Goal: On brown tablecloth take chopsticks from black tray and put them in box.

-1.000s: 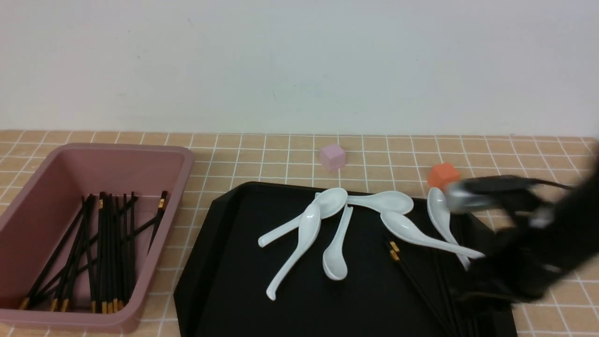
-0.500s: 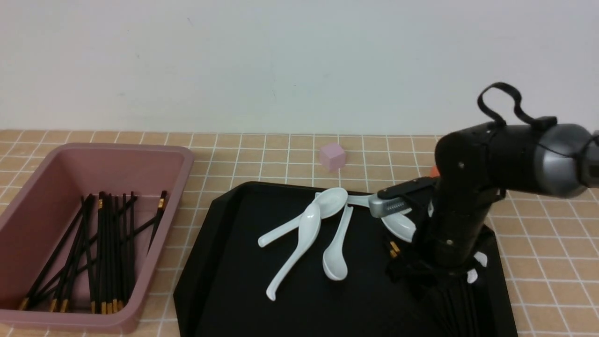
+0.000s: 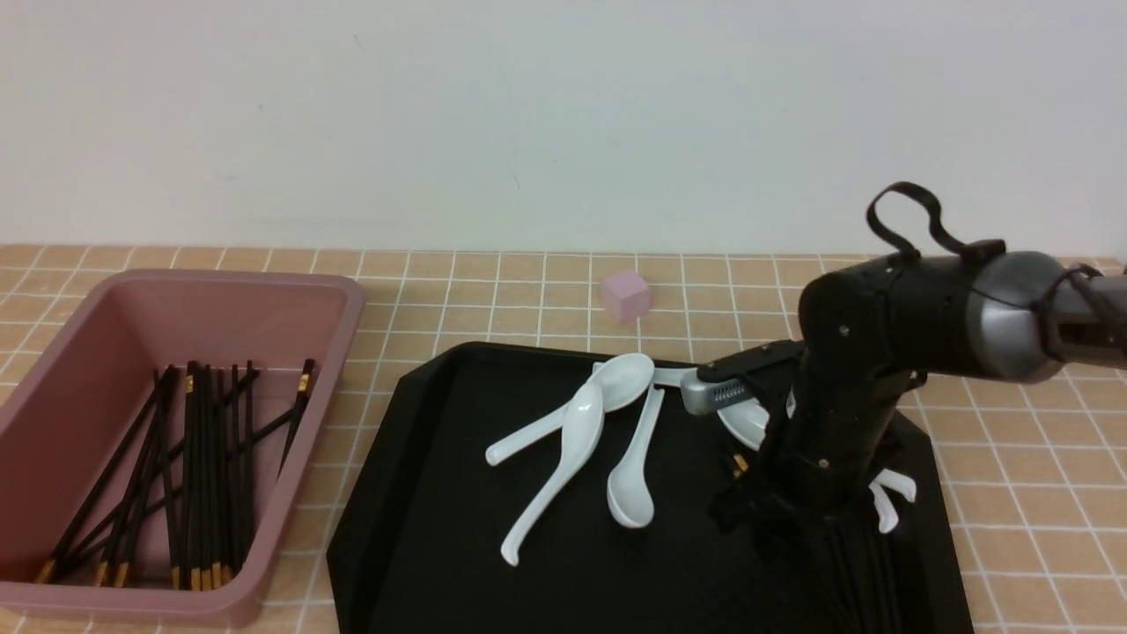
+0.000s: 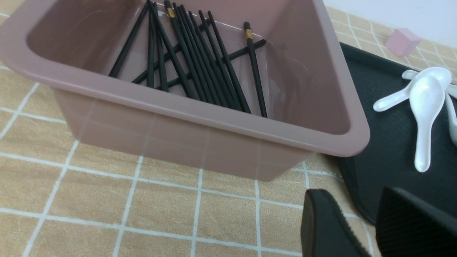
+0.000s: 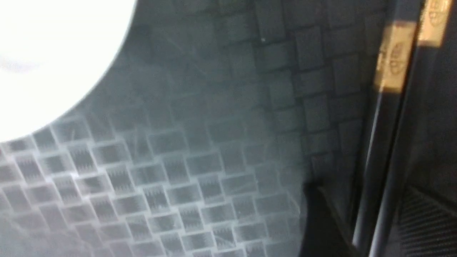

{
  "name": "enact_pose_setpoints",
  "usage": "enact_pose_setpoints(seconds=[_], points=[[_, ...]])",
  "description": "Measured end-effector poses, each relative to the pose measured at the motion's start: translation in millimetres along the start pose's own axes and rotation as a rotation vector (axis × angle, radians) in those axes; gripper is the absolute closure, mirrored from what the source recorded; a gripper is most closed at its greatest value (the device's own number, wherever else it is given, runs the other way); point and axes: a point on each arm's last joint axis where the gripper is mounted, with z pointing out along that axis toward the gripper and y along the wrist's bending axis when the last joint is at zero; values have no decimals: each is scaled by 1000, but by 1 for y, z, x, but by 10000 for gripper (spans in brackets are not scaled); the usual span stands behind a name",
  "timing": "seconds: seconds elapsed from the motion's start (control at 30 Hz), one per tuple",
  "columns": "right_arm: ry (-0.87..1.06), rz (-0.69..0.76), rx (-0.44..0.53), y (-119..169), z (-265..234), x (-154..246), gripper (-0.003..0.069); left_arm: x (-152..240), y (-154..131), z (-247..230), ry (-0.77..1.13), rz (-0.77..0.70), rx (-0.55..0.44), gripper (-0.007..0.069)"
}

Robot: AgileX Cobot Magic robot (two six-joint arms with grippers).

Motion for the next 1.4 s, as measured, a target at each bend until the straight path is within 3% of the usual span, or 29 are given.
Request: enact_pose_setpoints(seconds=[0.2, 0.37, 0.67, 0.83, 0.97, 1.07, 1.1, 1.2, 1.27, 1.33, 1.4], points=[[6, -4, 4, 0, 0, -1, 351, 0, 0, 0, 0, 0, 0, 386], [2, -5, 8, -1, 0, -1, 531, 0, 0, 0, 0, 0, 0, 386], [12, 69, -81, 8, -9, 2, 527, 0, 0, 0, 0, 0, 0, 386], [-53, 81, -131, 14, -52, 9, 527, 0, 0, 0, 0, 0, 0, 386], [-162, 106, -217, 22, -96, 13, 527, 0, 0, 0, 0, 0, 0, 386], [-289, 127, -373, 37, -134, 9, 527, 0, 0, 0, 0, 0, 0, 386], [-306, 126, -385, 39, -138, 7, 527, 0, 0, 0, 0, 0, 0, 386], [-458, 94, -553, 66, -166, -4, 527, 0, 0, 0, 0, 0, 0, 386], [-597, 37, -689, 104, -183, -14, 527, 0, 0, 0, 0, 0, 0, 386], [-648, 11, -741, 124, -186, -18, 527, 0, 0, 0, 0, 0, 0, 386], [-784, 21, -802, 162, -182, -33, 527, 0, 0, 0, 0, 0, 0, 386]])
